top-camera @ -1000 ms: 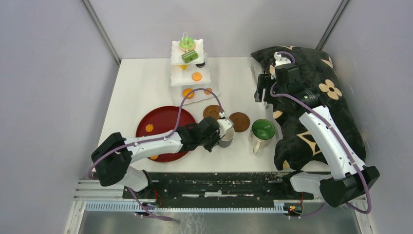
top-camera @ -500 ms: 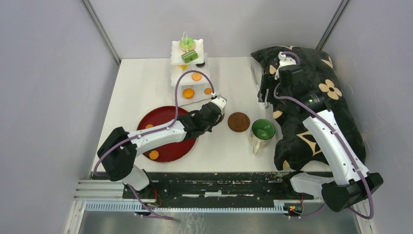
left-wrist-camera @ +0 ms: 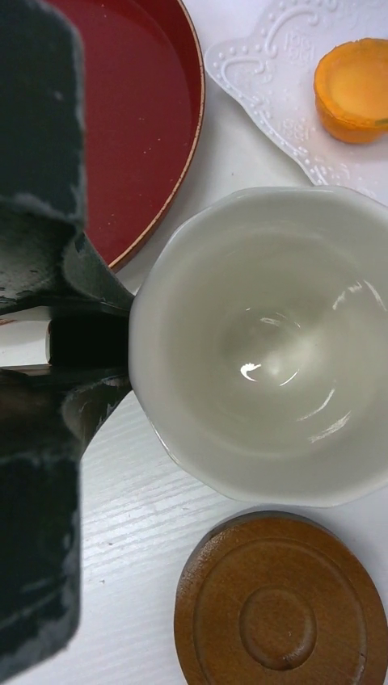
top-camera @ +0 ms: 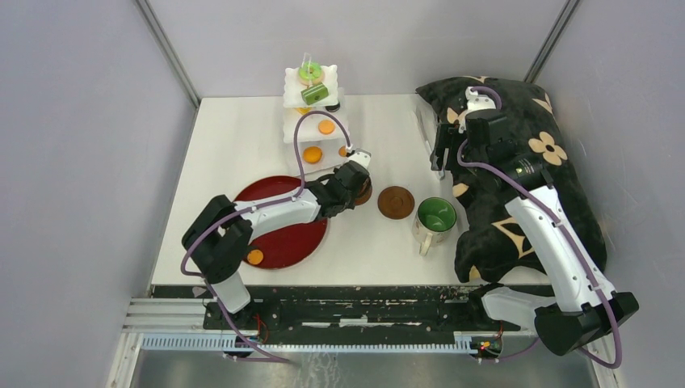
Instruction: Serve the afternoon tea
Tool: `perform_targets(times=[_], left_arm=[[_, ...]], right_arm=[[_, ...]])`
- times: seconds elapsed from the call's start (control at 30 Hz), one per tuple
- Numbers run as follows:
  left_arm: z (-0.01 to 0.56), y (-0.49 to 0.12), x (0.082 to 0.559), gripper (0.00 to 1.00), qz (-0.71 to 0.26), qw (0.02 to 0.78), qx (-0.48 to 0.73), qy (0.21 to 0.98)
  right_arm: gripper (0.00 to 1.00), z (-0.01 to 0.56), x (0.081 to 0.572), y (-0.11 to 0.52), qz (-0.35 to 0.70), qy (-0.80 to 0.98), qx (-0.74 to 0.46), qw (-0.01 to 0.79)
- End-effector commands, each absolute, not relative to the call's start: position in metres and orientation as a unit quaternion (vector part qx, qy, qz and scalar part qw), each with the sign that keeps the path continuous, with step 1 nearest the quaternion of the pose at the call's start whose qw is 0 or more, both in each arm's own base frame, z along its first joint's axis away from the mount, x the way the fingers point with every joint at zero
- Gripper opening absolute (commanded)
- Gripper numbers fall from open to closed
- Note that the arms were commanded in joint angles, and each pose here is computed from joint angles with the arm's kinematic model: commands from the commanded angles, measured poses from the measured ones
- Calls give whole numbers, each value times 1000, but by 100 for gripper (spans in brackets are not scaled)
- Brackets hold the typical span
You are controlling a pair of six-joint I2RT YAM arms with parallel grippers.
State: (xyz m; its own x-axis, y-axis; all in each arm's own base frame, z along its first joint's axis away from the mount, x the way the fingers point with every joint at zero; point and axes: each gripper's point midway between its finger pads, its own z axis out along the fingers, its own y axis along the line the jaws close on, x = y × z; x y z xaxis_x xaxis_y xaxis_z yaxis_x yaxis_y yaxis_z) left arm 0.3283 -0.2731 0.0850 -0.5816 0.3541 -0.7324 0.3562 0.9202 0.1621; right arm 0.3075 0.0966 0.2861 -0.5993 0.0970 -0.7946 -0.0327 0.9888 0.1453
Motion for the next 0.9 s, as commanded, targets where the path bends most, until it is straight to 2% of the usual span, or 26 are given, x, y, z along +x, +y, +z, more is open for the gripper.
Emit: perform_targets(times=[0.0, 0.33, 0.47, 0.6, 0.63, 0.7, 0.83, 0.87], left_arm=[[124, -302, 352, 3, -78, 471, 143, 867], [117, -310, 343, 3, -118, 443, 120, 880], [109, -301, 346, 4, -89, 436, 109, 889], [102, -298, 348, 23, -71, 429, 105, 894], [102, -299, 347, 31, -72, 424, 109, 896], [103, -303, 345, 40, -75, 416, 122, 898], [115, -304, 347, 66, -79, 426, 124, 893], [121, -304, 347, 69, -81, 429, 125, 891]], right_arm=[[75, 295, 308, 92, 68, 883, 24, 464], [75, 293, 310, 96, 77, 884, 24, 461], [75, 293, 310, 98, 80, 884, 23, 460], [76, 291, 310, 97, 79, 885, 22, 458], [76, 291, 310, 98, 80, 886, 21, 457], [76, 293, 310, 98, 79, 888, 18, 452], [77, 289, 307, 95, 64, 900, 10, 431], [78, 286, 302, 92, 55, 908, 15, 415]])
